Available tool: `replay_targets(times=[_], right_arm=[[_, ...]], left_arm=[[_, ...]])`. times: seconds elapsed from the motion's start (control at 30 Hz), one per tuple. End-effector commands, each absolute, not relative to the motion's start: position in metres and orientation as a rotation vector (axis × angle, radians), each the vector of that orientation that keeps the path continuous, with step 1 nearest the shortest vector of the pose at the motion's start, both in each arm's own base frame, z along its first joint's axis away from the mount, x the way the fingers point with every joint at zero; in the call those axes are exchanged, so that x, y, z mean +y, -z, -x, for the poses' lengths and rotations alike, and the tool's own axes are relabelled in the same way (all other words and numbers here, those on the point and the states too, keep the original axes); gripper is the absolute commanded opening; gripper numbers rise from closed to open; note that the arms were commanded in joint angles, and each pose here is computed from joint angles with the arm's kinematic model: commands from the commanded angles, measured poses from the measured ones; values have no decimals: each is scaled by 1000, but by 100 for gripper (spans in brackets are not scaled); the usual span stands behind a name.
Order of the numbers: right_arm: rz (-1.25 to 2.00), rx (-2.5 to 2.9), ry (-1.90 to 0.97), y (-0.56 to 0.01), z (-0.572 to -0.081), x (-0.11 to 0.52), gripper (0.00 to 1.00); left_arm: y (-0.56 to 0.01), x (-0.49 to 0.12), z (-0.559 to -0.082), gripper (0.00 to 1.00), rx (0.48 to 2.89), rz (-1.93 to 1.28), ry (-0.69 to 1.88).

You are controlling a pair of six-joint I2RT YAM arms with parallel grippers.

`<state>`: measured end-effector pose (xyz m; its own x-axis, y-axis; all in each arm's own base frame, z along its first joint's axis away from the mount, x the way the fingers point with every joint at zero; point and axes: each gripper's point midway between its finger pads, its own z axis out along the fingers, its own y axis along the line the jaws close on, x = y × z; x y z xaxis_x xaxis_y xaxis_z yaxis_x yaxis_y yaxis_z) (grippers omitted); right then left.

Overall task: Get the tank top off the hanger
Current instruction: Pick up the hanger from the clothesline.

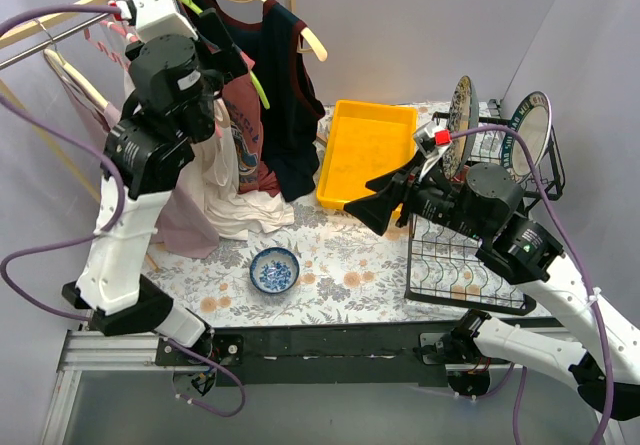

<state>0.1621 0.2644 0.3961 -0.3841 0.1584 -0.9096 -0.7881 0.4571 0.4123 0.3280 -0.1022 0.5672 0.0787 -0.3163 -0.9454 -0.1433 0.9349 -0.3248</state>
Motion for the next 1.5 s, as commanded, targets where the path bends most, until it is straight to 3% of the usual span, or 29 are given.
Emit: replay_targets(times=[0.0, 0.3, 0.53, 0.87, 1.13, 1.33, 1.47], right_arm=[[573, 1562, -1195, -417, -150, 264, 91], [564, 1565, -1158, -411, -148, 254, 89], [568, 1573, -1154, -404, -148, 254, 89], [563, 1573, -1124, -403, -152, 251, 89], [569, 1584, -1125, -401, -155, 256, 89], [573, 1585, -1133, -398, -156, 260, 88], [573, 1592, -1132, -396, -156, 260, 89]], left_arm=[[-566, -51, -335, 79, 1466, 524, 22], [-535, -7, -373, 72, 1527, 588, -16], [-530, 17, -387, 56, 1519, 616, -53], [-512, 12, -407, 55, 1579, 550, -22], [-519, 5, -408, 32, 1570, 506, 15], [-532, 4, -401, 26, 1539, 496, 36], [-534, 4, -398, 9, 1535, 488, 39]])
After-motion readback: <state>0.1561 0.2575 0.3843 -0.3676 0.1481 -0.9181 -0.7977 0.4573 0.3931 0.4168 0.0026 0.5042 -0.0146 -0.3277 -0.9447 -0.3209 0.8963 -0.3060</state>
